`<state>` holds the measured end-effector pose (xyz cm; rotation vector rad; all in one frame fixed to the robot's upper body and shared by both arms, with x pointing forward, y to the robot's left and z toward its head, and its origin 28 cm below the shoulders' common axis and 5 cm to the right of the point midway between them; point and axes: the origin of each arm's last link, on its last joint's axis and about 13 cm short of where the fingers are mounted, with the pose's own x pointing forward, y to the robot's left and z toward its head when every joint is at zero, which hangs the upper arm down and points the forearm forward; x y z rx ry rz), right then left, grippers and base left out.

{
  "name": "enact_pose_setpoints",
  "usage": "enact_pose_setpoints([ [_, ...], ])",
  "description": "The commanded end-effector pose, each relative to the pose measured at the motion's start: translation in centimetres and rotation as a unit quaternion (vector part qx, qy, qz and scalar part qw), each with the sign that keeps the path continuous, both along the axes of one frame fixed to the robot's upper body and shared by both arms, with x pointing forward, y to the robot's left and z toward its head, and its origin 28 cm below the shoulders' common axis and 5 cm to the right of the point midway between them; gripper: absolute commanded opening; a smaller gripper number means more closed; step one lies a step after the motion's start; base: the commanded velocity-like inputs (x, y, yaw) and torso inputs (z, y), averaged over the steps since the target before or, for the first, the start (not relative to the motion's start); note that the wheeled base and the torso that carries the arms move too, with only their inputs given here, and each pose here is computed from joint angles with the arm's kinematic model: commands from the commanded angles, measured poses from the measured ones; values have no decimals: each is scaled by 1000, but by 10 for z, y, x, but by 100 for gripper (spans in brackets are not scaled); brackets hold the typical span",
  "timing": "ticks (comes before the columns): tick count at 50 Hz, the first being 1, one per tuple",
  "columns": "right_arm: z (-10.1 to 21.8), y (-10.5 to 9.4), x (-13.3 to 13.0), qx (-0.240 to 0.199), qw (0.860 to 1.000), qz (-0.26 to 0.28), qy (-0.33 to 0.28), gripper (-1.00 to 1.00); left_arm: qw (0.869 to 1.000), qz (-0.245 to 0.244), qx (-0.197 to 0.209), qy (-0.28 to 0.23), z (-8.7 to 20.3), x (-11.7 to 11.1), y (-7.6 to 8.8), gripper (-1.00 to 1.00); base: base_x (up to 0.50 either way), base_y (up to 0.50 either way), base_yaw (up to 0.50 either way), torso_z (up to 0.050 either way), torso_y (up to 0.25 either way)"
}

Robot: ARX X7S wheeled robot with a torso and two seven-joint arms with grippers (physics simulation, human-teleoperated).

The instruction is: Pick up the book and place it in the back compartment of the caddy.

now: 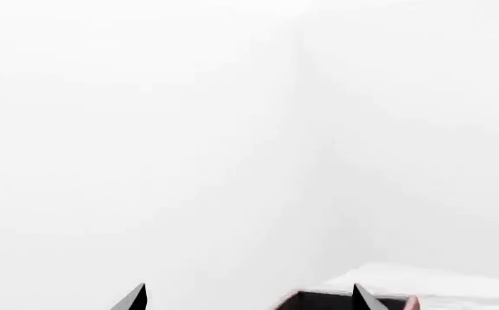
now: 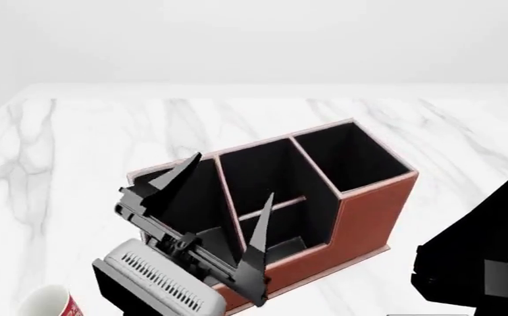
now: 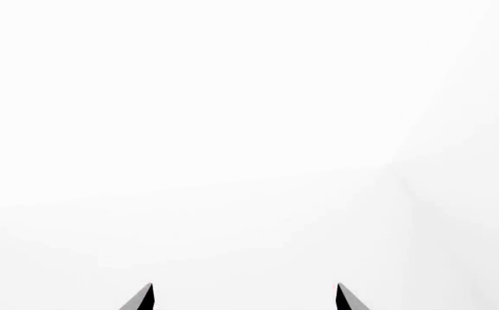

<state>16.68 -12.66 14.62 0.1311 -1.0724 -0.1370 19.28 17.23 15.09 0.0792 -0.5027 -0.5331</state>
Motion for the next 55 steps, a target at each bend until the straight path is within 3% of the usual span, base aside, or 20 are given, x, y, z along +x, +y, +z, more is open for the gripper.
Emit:
enact_pose_setpoints([
  [1,1,0,-1,-13,1000,-7,-5,100,993,-96,60,27,2,6,-15,100,0,0,0,0,0],
  [9,0,0,-1,-14,1000,-5,-4,100,985,-138,94,50,-6,9,-22,100,0,0,0,0,0],
  [14,1,1,-2,-13,1000,-3,-6,100,975,-156,146,69,-15,20,-30,100,0,0,0,0,0],
  [24,6,3,-8,-31,999,-6,-30,100,963,-186,168,99,-22,35,-37,100,0,0,0,0,0],
  [31,7,4,-8,-31,999,-2,-31,100,930,-255,234,122,-38,43,-43,100,0,0,0,0,0],
  [37,6,4,-8,-31,999,-1,-30,100,919,-281,239,141,-38,50,-48,100,0,0,0,0,0],
  [55,6,5,-7,-30,999,3,-29,100,853,-396,286,185,-48,45,-56,100,0,0,0,0,0],
])
